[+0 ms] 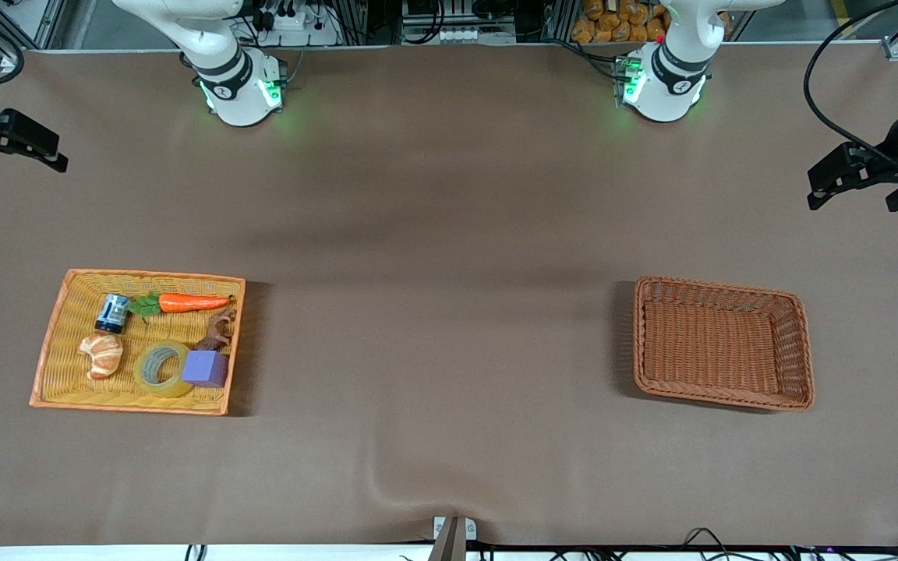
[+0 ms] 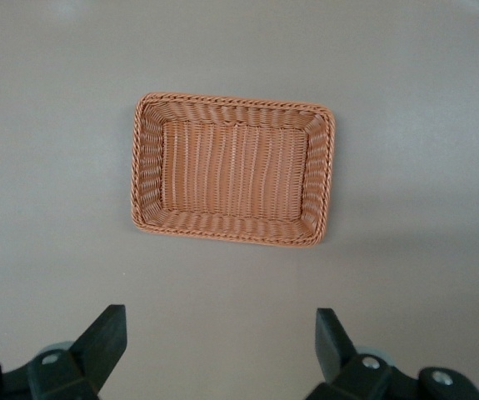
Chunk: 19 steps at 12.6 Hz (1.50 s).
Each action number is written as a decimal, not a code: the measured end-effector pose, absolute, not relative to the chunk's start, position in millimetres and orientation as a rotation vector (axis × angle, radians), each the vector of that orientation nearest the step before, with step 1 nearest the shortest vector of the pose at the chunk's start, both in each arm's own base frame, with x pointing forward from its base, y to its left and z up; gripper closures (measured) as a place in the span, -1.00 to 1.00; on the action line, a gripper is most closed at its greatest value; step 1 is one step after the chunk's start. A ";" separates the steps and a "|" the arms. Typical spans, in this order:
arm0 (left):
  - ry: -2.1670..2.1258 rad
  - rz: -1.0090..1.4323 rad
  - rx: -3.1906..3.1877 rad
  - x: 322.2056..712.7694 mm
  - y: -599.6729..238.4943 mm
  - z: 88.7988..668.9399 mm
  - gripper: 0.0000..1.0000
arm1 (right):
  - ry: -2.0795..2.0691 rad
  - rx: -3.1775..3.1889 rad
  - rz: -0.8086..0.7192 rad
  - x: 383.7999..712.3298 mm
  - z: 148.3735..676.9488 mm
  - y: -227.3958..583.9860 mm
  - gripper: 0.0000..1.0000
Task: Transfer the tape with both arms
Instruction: 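Move the right gripper down toward the yellow tape roll in the tray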
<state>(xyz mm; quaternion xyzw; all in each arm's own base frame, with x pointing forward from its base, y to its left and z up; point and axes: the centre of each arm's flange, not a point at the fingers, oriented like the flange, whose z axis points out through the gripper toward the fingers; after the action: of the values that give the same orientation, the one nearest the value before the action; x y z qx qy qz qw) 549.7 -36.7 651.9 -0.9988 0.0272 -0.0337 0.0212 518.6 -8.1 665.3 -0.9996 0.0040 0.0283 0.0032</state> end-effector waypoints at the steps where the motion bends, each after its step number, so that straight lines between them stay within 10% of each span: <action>1: 0.084 -0.104 -3.096 549.7 -36.7 651.9 -1.00 | 0.011 -3.135 0.067 520.2 666.3 -7.7 -1.00; 9: 0.086 -0.083 -3.099 552.7 -37.4 647.2 -1.00 | 0.062 -3.136 0.052 537.2 632.7 -24.6 -1.00; 19: 0.115 -0.056 -3.100 555.9 -48.0 639.2 -1.00 | 0.209 -3.099 0.175 623.4 416.9 -91.1 -1.00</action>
<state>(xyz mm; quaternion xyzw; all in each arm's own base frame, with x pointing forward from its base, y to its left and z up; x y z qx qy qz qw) 555.9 -48.0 639.2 -0.9990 0.0369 -0.0180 0.0193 623.4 -91.1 416.9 -0.9960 0.0672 0.0563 0.0152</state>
